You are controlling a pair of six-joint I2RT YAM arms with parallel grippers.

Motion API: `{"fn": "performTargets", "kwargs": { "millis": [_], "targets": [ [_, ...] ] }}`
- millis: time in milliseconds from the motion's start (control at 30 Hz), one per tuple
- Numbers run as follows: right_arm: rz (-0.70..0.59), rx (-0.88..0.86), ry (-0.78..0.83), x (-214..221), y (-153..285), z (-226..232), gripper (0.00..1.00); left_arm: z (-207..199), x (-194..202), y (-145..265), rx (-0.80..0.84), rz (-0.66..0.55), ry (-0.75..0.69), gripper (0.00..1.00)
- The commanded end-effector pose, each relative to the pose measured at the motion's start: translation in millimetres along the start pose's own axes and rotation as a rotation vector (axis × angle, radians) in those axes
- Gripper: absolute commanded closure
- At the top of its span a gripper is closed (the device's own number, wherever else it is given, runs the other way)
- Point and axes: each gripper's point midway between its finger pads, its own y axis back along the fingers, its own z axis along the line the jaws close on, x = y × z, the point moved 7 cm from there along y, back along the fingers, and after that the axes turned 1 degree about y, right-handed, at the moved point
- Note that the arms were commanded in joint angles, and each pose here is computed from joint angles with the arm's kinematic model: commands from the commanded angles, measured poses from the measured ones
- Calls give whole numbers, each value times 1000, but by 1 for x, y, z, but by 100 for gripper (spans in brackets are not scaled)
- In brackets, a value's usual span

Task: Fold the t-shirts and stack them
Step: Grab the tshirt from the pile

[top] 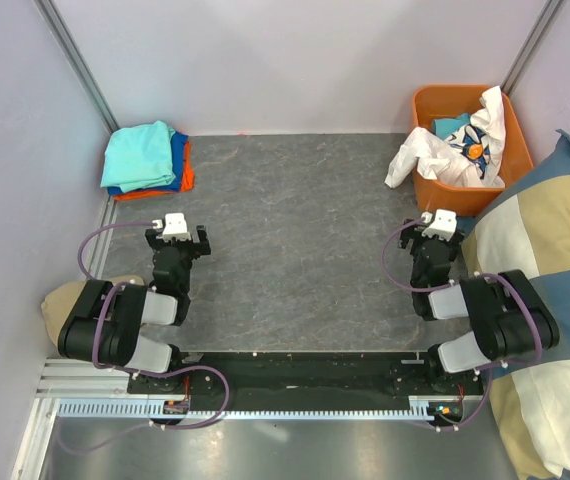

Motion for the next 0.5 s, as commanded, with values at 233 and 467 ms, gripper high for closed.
{"fn": "performTargets", "kwargs": {
  "millis": [233,467],
  "targets": [
    [5,82,-148,-129,-22,7,2,4,-16,-6,-50,-57,62,0],
    [142,15,-120,-175,-36,23,2,-8,-42,-12,57,16,-15,0]
  ]
}}
